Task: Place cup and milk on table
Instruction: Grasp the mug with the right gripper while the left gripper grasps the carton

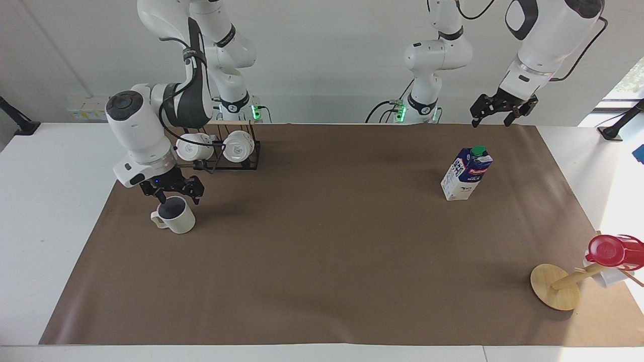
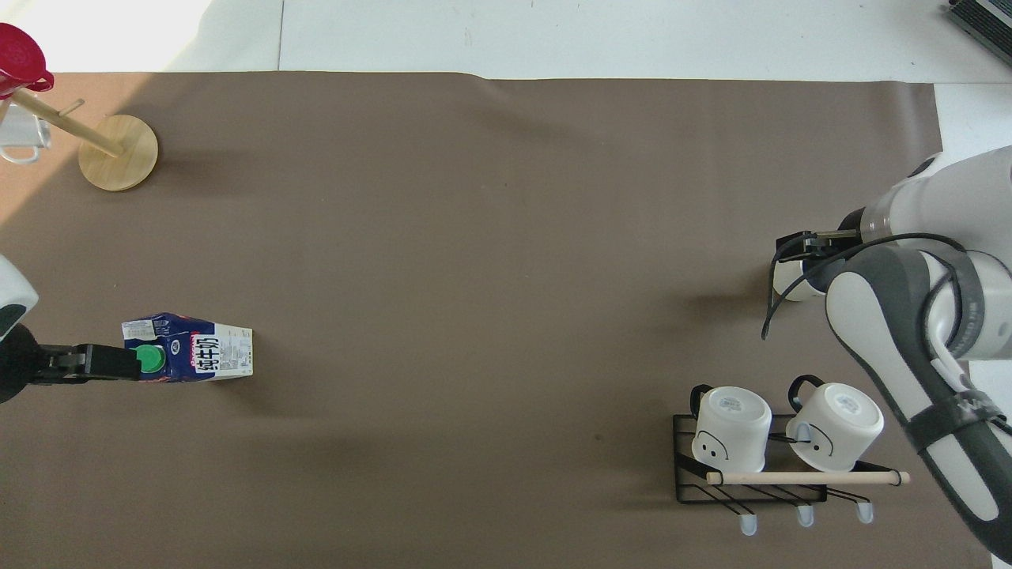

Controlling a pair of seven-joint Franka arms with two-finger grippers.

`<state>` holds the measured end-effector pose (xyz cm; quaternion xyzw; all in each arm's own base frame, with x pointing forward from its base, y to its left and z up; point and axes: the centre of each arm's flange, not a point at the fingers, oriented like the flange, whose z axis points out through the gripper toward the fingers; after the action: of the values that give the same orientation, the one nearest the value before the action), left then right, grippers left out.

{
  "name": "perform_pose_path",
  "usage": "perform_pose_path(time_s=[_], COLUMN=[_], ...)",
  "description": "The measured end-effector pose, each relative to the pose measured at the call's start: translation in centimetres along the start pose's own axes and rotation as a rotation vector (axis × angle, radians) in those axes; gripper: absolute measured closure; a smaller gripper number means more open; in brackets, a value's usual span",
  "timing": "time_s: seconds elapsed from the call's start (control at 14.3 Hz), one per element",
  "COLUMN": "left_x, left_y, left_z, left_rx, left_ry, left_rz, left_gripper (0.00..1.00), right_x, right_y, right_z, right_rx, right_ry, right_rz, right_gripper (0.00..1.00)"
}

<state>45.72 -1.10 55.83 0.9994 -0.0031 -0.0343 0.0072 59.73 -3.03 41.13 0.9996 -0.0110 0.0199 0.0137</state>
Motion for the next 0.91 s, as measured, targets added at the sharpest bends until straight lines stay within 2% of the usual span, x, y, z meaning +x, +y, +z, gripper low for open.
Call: perform_pose_path(time_s=[0.35, 0.56, 0.63, 0.7, 0.84, 0.91], left_x=[0.6, 0.6, 0.6, 0.7, 0.7, 0.7], left_y=[-0.2, -0.2, -0.2, -0.2, -0.1, -0.1], left_z=[4.0, 5.5, 5.9, 6.4, 7.5, 8.0], left_rx=[0.001, 0.002, 0.002, 0.003, 0.004, 0.004], left_ry=[0.037, 0.048, 0.052, 0.058, 0.064, 0.064], left_rz=[-0.002, 0.006, 0.008, 0.010, 0.013, 0.014], left_gripper=[0.00, 0.00, 0.00, 0.00, 0.00, 0.00], right_x=[0.6, 0.7, 0.7, 0.6, 0.6, 0.6], right_y=[-0.1, 0.0, 0.0, 0.0, 0.0, 0.0], right_z=[3.6, 5.6, 5.9, 6.1, 6.2, 6.2], right_rx=[0.004, 0.005, 0.006, 0.006, 0.006, 0.006], right_ry=[-0.026, -0.052, -0.057, -0.060, -0.061, -0.062], right_rz=[0.002, 0.002, 0.002, 0.002, 0.002, 0.003], right_gripper=[0.00, 0.04, 0.10, 0.10, 0.28, 0.29])
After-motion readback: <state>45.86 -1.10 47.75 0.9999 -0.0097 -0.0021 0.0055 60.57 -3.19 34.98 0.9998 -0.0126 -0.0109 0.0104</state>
